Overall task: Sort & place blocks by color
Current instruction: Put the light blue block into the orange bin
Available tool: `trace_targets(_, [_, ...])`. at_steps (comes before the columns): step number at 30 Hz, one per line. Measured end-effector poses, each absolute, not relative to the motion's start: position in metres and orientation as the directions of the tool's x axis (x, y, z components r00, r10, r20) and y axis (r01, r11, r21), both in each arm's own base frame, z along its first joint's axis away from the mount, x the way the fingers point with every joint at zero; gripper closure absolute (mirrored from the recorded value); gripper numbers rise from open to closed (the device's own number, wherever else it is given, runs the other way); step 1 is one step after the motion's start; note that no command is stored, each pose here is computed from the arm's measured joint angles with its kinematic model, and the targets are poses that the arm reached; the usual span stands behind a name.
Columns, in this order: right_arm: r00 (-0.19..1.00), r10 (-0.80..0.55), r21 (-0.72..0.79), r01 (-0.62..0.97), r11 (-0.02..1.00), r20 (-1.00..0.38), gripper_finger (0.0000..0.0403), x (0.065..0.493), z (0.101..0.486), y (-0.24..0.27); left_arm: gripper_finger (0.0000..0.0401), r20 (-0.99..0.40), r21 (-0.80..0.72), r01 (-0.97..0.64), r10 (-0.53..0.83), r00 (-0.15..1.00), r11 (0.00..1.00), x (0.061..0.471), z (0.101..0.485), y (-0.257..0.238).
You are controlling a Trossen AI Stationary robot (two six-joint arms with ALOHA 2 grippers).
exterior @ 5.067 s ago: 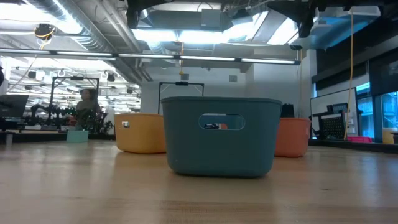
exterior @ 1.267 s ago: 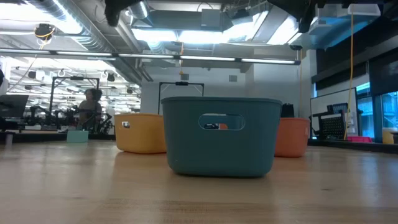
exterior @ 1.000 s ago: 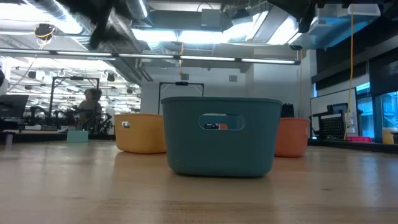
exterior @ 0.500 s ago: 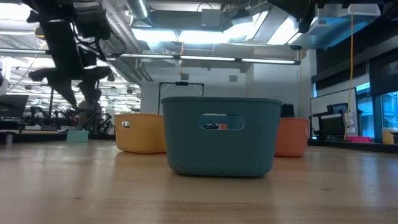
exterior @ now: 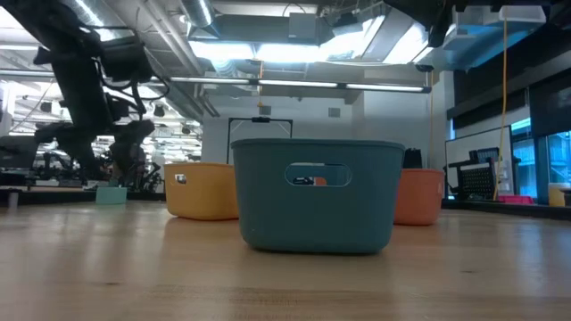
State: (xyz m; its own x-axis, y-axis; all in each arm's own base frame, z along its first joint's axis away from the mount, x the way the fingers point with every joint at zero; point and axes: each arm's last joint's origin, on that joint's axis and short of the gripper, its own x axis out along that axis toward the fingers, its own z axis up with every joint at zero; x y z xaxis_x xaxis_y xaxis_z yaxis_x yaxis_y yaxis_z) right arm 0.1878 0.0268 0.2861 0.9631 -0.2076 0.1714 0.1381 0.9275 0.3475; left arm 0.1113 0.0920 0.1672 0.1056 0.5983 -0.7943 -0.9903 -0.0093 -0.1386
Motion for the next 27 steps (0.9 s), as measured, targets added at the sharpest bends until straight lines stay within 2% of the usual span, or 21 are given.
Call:
trace_targets(12, [0.963, -0.208, 0.346, 0.138, 0.928, 0.172, 0.0160, 0.188, 0.286, 0.027, 0.0154, -0.797, -0.135, -0.986, 0.602, 0.046, -0.102, 0.107, 0.153, 0.112])
trace_targets(27, [0.963, -0.208, 0.346, 0.139, 0.928, 0.171, 0.0160, 0.188, 0.286, 0.027, 0.0161, -0.880, -0.077, -0.992, 0.475, 0.019, -0.104, 0.117, 0.125, 0.121])
